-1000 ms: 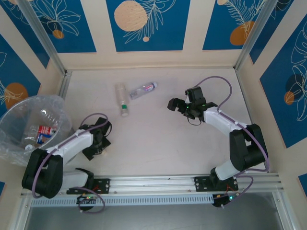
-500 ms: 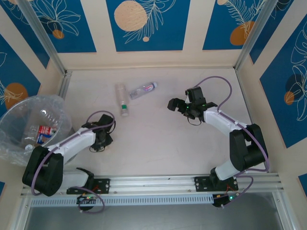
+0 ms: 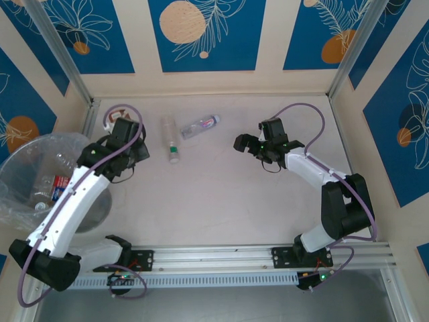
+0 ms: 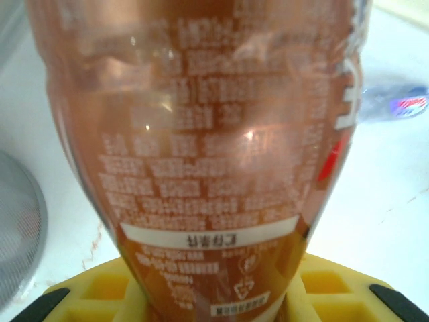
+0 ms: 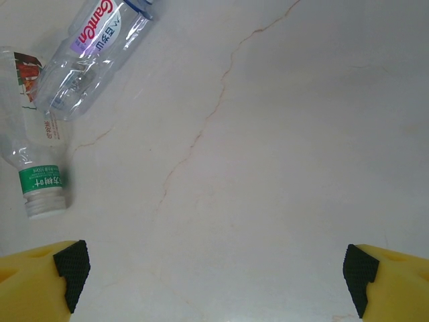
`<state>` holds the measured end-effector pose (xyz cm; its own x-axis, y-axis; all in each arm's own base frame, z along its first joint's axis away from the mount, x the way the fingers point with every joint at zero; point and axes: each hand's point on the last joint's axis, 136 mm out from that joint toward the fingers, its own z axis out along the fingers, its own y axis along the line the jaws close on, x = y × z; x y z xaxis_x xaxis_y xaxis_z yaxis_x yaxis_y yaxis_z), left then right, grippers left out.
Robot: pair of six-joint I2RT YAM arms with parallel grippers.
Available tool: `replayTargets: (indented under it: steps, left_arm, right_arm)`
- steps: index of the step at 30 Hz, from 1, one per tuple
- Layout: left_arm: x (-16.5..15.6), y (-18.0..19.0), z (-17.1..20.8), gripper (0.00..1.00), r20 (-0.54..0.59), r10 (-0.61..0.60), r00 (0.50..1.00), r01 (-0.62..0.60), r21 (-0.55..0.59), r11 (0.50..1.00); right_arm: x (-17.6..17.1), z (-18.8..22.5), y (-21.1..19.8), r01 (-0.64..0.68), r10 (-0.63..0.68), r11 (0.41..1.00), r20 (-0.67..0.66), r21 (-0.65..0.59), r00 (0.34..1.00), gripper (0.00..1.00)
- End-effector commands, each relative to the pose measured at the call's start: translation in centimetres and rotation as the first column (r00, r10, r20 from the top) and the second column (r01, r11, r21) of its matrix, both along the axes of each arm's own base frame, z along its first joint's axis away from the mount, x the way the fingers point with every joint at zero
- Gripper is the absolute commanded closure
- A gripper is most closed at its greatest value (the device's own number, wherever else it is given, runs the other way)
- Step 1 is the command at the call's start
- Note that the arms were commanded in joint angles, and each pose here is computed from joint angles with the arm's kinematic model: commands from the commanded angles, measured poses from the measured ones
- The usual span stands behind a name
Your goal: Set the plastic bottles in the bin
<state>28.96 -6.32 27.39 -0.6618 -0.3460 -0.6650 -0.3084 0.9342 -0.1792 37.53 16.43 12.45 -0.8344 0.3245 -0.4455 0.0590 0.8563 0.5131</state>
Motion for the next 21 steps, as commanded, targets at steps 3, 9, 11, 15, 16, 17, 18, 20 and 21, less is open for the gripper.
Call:
replayTargets:
  steps: [3, 9, 11, 15, 16, 17, 18, 20, 21]
  left_arm:
    - [-1.2, 1.9, 5.8, 1.00, 0.090, -0.055, 0.994, 0.047, 0.090, 0.995]
    - [-3.5, 8.1, 10.6, 1.00, 0.205, 0.148, 0.967, -0.189, 0.197, 0.962]
    - [-4.7, 10.6, 11.9, 1.00, 0.279, 0.260, 0.924, -0.319, 0.190, 0.928]
    - [-7.3, 14.3, 13.6, 1.00, 0.405, 0.408, 0.818, -0.500, 0.153, 0.852]
    - [-7.8, 15.0, 13.5, 1.00, 0.417, 0.435, 0.798, -0.532, 0.149, 0.833]
    - [-8.2, 15.6, 13.3, 1.00, 0.414, 0.460, 0.786, -0.554, 0.140, 0.820]
    - [-8.4, 15.9, 13.0, 1.00, 0.401, 0.475, 0.783, -0.563, 0.136, 0.815]
    - [-8.5, 16.3, 12.0, 1.00, 0.359, 0.499, 0.789, -0.573, 0.136, 0.808]
    - [-8.6, 16.6, 11.6, 1.00, 0.344, 0.511, 0.788, -0.582, 0.143, 0.801]
  right_arm:
    - [0.4, 1.1, -0.2, 0.008, -0.008, 1.000, 0.027, -0.003, 1.000, 0.00]
    - [0.7, 1.0, 0.0, 0.006, -0.006, 1.000, 0.029, 0.003, 1.000, 0.00]
    - [0.8, 0.8, 0.2, 0.002, -0.003, 1.000, 0.025, 0.009, 1.000, 0.00]
    - [1.1, 0.8, 0.5, -0.003, 0.003, 1.000, 0.024, 0.020, 1.000, 0.00]
    - [1.1, 0.8, 0.5, -0.005, 0.005, 1.000, 0.025, 0.022, 1.000, 0.00]
    - [1.1, 0.8, 0.5, -0.006, 0.005, 1.000, 0.025, 0.023, 1.000, 0.00]
    - [1.1, 0.8, 0.5, -0.007, 0.007, 1.000, 0.025, 0.023, 1.000, 0.00]
    - [1.0, 0.7, 0.5, -0.011, 0.010, 1.000, 0.023, 0.018, 1.000, 0.00]
    - [1.0, 0.7, 0.5, -0.011, 0.010, 1.000, 0.022, 0.017, 1.000, 0.00]
